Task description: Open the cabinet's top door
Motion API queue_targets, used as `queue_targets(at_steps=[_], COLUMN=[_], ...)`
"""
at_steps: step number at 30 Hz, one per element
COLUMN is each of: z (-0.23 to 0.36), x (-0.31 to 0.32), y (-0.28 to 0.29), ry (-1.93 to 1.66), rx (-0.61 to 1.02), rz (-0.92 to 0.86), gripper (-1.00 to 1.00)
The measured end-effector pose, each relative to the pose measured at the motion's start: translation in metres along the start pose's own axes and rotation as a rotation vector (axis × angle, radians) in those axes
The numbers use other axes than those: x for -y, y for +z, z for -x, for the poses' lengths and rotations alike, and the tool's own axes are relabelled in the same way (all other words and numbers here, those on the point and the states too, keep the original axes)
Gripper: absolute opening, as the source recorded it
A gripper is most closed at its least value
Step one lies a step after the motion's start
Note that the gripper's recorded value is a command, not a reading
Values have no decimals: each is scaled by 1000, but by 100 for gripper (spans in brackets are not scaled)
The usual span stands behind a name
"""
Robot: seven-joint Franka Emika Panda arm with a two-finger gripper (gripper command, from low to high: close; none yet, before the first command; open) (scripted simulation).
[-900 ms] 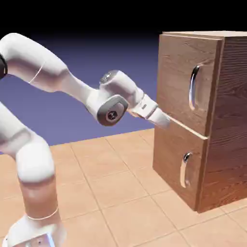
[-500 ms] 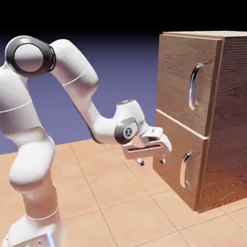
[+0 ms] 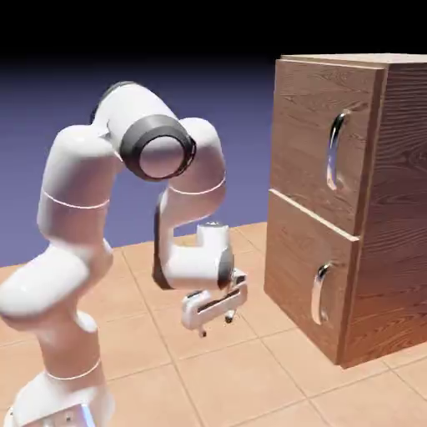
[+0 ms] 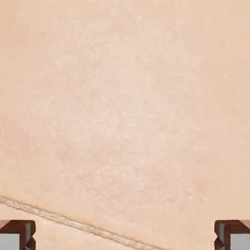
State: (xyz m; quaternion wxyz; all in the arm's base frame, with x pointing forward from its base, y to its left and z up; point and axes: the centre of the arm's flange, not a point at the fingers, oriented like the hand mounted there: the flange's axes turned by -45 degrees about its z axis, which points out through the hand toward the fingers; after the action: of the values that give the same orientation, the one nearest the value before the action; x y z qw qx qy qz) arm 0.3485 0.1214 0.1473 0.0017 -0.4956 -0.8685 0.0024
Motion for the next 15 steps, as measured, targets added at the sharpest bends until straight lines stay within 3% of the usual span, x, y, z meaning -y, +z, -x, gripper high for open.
queue_targets(at_steps=[8,15], z=[-35,-26], x=[-21,-47], y=[-28,-99], ry=[-497,-820], rx=[-72,64], rz=[213,532], gripper=[0,0])
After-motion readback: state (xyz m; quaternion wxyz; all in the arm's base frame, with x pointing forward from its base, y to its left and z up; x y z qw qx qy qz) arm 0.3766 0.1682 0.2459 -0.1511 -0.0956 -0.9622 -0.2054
